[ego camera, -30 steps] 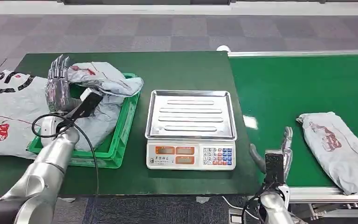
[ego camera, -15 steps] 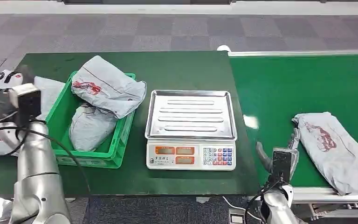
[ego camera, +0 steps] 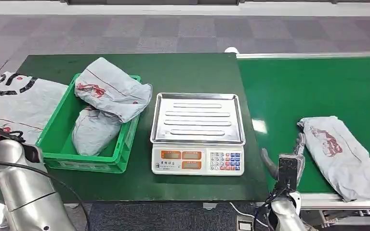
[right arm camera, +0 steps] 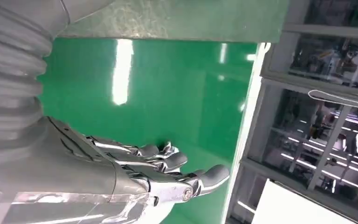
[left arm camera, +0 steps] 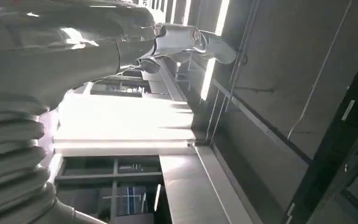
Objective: Moved the parcel from conveyor to table for the left to box.
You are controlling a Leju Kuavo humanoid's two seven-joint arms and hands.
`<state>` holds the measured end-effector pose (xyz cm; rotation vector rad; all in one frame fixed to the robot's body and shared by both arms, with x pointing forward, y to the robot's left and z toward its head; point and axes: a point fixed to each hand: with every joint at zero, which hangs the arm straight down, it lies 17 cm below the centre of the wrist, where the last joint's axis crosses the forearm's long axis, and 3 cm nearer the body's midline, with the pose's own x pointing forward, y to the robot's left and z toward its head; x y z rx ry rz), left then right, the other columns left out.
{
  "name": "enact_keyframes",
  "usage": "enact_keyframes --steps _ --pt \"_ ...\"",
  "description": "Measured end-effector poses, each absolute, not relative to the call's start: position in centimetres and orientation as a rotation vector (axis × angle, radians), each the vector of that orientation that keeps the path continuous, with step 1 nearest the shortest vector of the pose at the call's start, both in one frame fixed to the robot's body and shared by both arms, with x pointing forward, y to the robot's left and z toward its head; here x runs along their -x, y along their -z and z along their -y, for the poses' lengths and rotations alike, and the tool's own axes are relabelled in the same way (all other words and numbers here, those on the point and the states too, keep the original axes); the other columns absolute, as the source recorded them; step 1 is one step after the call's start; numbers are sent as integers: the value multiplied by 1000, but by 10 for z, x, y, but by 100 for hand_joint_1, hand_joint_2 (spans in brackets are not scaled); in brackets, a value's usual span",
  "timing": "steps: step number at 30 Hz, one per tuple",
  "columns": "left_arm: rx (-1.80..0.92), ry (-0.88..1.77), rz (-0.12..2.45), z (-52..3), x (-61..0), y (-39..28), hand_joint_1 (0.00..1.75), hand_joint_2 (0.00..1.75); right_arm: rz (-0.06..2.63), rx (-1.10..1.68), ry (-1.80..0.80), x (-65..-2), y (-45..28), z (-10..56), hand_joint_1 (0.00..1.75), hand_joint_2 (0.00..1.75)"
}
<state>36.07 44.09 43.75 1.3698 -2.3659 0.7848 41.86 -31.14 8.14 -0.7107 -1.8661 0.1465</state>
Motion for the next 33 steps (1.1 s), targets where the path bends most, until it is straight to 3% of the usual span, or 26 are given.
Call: enact_keyframes --steps 18,21,25,28,33 --pt "-1337 -806 2385 -438 -357 -438 0 175 1866 704 -163 -418 -80 309 0 175" --pt "-914 -812 2466 -421 -398 -423 0 175 1866 703 -165 -418 -80 309 0 175" --pt "-56 -119 2634 -252 -456 -420 0 175 1882 698 -185 -423 -84 308 0 175" --pt "102 56 2587 -201 -458 -398 0 175 1894 703 -190 -426 -89 308 0 175" --pt "139 155 2545 -177 -460 -380 0 175 1895 709 -198 -426 -90 310 0 175"
